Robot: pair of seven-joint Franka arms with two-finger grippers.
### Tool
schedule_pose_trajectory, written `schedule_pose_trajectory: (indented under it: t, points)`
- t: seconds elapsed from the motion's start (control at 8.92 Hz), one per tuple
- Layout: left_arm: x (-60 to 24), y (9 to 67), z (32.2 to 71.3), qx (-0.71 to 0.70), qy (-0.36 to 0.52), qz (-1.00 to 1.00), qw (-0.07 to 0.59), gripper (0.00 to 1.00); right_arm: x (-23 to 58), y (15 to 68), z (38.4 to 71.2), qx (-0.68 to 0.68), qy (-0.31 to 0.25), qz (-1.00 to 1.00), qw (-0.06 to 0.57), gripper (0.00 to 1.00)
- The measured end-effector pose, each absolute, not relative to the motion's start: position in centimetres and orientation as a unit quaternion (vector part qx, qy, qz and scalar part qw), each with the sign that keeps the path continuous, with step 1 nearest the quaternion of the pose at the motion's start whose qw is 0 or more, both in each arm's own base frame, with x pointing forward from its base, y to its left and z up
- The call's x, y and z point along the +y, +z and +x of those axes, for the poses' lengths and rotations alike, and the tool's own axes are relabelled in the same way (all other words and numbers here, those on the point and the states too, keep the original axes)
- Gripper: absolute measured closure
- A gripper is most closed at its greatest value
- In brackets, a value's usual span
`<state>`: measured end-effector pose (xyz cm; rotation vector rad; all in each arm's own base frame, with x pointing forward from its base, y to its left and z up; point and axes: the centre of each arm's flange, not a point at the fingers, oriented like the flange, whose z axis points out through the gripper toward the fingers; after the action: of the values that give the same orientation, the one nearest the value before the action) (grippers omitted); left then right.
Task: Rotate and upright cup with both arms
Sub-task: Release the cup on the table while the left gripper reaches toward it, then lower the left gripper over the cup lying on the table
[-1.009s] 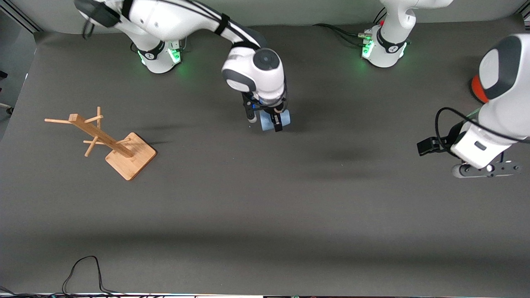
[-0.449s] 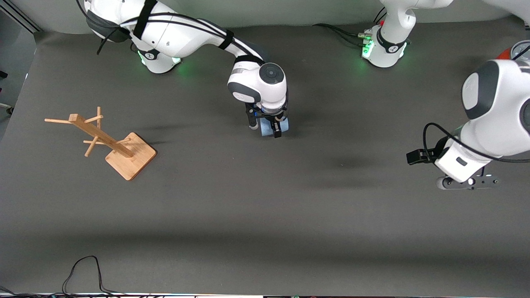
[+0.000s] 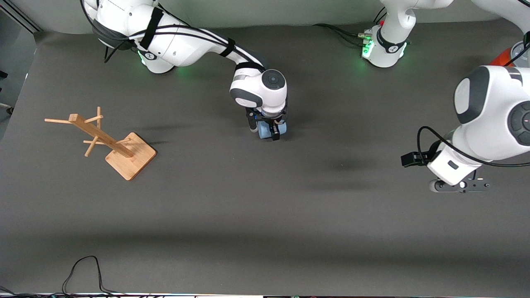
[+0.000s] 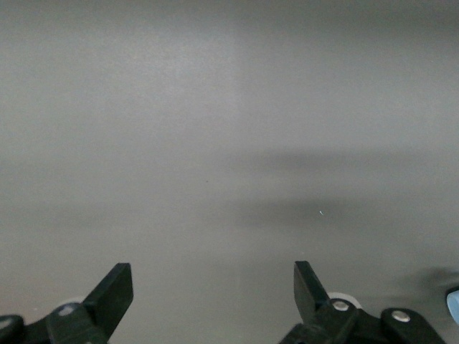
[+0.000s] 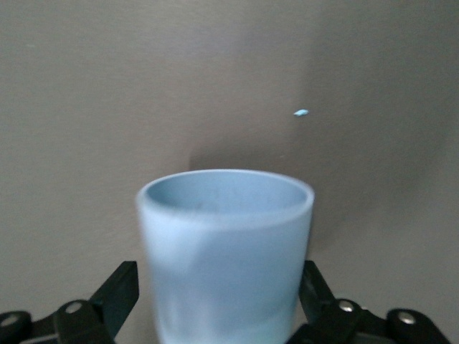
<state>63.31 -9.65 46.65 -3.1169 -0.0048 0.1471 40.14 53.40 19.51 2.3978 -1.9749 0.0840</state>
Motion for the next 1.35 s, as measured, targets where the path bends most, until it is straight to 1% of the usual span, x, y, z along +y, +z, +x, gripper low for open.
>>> schedule_pose_trajectory:
  t: [0.11,0.34,0.45,0.56,0.79,1.01,1.12,1.35]
  points:
    - [-9.9,46.7,63.3,0.000,0.047,-0.999,0.011,0.00,53.5,21.8,41.2,-0.621,0.045,0.782,0.026,0.00]
    - [-10.0,46.7,63.2,0.002,0.047,-0.999,0.011,0.00,53.9,28.6,41.5,-0.553,0.073,0.829,0.039,0.00]
    - [-10.6,46.6,63.2,0.006,0.047,-0.999,0.011,0.00,53.4,32.9,41.8,-0.519,0.075,0.851,0.034,0.00]
    - [-11.6,46.6,63.0,0.014,0.047,-0.999,0.011,0.00,51.8,36.9,42.8,-0.487,0.071,0.870,0.034,0.00]
    - [-14.9,46.2,62.4,0.019,0.050,-0.998,0.013,0.00,45.0,43.9,47.4,-0.421,0.050,0.905,0.039,0.00]
    - [-20.4,43.9,61.9,0.004,0.048,-0.999,0.017,0.00,36.6,50.0,51.6,-0.367,0.032,0.929,0.022,0.00]
    - [-24.7,42.2,61.5,-0.011,0.048,-0.999,0.021,0.00,32.2,52.7,52.8,-0.336,0.026,0.941,0.016,0.00]
    - [-35.2,39.3,60.0,-0.070,0.041,-0.996,0.030,0.00,24.2,55.8,54.2,-0.269,0.012,0.963,0.014,0.00]
